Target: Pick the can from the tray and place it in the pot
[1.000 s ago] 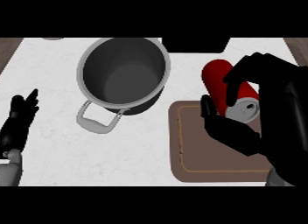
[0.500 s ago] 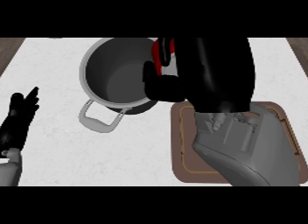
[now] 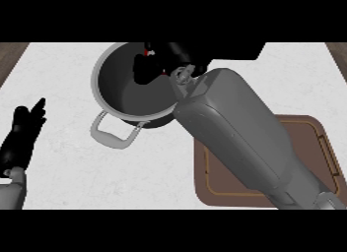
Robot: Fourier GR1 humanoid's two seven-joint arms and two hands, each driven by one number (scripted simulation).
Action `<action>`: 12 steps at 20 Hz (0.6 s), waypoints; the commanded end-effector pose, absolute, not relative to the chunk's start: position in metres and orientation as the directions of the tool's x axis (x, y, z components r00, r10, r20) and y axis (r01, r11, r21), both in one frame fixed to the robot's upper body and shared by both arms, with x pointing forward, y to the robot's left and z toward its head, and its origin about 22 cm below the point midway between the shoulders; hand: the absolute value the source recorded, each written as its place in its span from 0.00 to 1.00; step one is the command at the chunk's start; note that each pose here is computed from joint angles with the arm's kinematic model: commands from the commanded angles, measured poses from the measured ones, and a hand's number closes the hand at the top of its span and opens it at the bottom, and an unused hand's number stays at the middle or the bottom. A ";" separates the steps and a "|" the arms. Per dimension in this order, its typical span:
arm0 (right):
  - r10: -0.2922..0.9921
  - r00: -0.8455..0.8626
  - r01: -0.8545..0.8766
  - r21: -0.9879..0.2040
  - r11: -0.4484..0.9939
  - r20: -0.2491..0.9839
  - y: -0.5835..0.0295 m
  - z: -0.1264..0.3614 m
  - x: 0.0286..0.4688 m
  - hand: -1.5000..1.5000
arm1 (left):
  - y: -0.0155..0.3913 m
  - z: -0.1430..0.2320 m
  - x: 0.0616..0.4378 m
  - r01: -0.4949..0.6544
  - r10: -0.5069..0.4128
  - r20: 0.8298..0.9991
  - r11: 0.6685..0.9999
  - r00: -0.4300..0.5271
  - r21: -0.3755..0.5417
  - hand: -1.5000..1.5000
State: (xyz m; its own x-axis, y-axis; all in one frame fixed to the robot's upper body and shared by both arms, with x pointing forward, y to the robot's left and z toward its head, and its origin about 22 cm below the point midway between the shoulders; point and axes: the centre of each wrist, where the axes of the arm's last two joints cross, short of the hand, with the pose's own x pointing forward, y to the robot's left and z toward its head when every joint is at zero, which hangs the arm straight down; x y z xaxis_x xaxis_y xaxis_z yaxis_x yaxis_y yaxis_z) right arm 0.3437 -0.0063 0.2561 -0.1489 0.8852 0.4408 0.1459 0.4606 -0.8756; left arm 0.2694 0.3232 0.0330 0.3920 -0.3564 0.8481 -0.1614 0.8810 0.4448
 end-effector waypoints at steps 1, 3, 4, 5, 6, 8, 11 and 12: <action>0.895 -0.142 0.056 -0.900 0.433 0.422 0.003 0.229 0.364 1.00 | 0.308 0.023 0.279 -0.171 -0.355 0.846 0.877 0.398 0.448 0.50; 0.838 -0.048 0.027 -0.838 0.546 0.544 -0.002 0.213 0.375 1.00 | 0.312 0.035 0.281 -0.157 -0.358 0.853 0.884 0.379 0.441 0.50; 0.852 -0.023 -0.028 -0.852 0.522 0.523 0.006 0.228 0.380 1.00 | 0.311 0.014 0.274 -0.149 -0.360 0.848 0.884 0.390 0.444 0.50; 0.839 0.001 -0.028 -0.839 0.544 0.544 0.001 0.206 0.385 0.00 | 0.322 0.032 0.279 -0.148 -0.362 0.847 0.883 0.388 0.445 0.50; 0.832 -0.002 -0.039 -0.831 0.554 0.555 0.000 0.198 0.392 0.00 | 0.316 0.038 0.281 -0.157 -0.355 0.854 0.885 0.380 0.438 0.50; 0.798 -0.014 -0.037 -0.797 0.602 0.603 0.000 0.178 0.388 0.00 | 0.311 0.043 0.280 -0.139 -0.354 0.850 0.890 0.391 0.434 0.50; 0.709 -0.046 0.011 -0.709 0.705 0.704 0.002 0.178 0.389 0.00 | 0.312 0.038 0.275 -0.125 -0.375 0.850 0.887 0.369 0.445 0.50; 0.664 -0.061 0.007 -0.664 0.747 0.746 -0.004 0.183 0.392 0.00 | 0.308 0.032 0.276 -0.140 -0.363 0.846 0.885 0.389 0.444 0.50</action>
State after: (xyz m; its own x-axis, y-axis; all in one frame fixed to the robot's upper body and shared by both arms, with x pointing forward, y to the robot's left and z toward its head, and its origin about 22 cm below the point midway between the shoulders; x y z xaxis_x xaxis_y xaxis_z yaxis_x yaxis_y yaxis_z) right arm 0.3879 0.0015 0.1914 -0.0527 0.7637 0.6434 -0.0120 0.6437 -0.7652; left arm 0.2771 0.3124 0.0331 0.3813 -0.3632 0.8501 -0.1410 0.8860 0.4417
